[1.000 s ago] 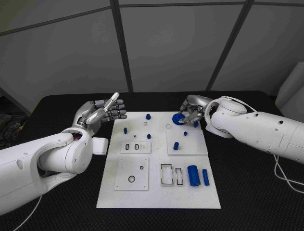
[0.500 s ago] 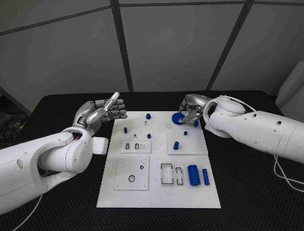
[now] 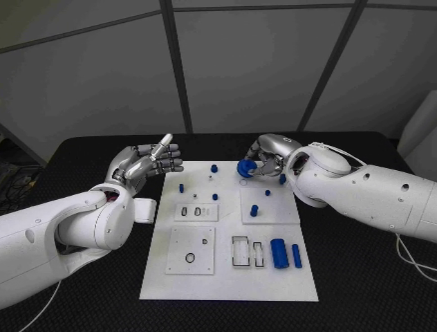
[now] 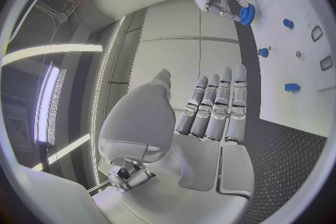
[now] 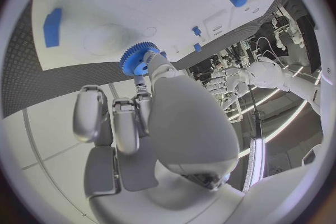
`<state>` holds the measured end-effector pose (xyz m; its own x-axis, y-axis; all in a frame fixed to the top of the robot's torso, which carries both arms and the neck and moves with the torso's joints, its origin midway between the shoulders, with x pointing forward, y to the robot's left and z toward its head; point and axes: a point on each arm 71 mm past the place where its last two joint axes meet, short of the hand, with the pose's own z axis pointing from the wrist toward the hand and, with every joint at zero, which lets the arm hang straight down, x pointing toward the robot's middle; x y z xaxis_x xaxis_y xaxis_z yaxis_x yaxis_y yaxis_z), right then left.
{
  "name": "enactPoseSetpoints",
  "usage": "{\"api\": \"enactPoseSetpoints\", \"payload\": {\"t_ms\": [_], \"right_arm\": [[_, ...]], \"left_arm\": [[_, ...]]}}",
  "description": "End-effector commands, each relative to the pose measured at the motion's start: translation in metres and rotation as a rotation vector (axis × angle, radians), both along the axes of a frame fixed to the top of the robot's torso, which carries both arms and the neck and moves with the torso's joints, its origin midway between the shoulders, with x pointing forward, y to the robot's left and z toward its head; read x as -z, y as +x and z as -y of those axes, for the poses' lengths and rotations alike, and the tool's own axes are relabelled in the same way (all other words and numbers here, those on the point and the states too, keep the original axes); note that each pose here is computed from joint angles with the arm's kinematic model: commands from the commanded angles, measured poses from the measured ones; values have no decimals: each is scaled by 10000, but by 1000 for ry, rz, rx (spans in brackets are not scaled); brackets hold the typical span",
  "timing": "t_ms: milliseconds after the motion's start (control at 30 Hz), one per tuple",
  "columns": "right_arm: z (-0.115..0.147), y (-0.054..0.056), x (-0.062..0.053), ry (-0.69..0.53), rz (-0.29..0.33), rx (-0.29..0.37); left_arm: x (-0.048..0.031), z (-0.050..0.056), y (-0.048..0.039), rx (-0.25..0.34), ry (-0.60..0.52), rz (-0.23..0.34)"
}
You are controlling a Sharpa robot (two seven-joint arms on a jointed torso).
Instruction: Assemble the parts on the task board
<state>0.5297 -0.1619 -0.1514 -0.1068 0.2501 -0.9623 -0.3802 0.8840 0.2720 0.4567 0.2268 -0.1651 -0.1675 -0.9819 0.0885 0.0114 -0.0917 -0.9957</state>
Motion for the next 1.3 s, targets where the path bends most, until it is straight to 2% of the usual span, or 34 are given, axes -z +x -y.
{"api": "enactPoseSetpoints", "payload": {"t_ms": [33,167,433,600,900,1300], "right_arm": [[-106,-48,-94,18,88,-14],[-277,-76,-104,13,97,-45],[-597,-63,-94,5,108,-89],[-749,-43,-48,-13,93,-107],[-909,-18,52,-38,62,-125],[-983,26,115,-57,47,-133]], "left_arm": [[-17,11,-3,15,-1,10],[-18,12,-4,15,-1,10],[-16,25,-1,18,-2,9],[-14,32,3,20,-3,9],[-12,64,8,27,-7,9],[-12,79,9,33,-9,8]]}}
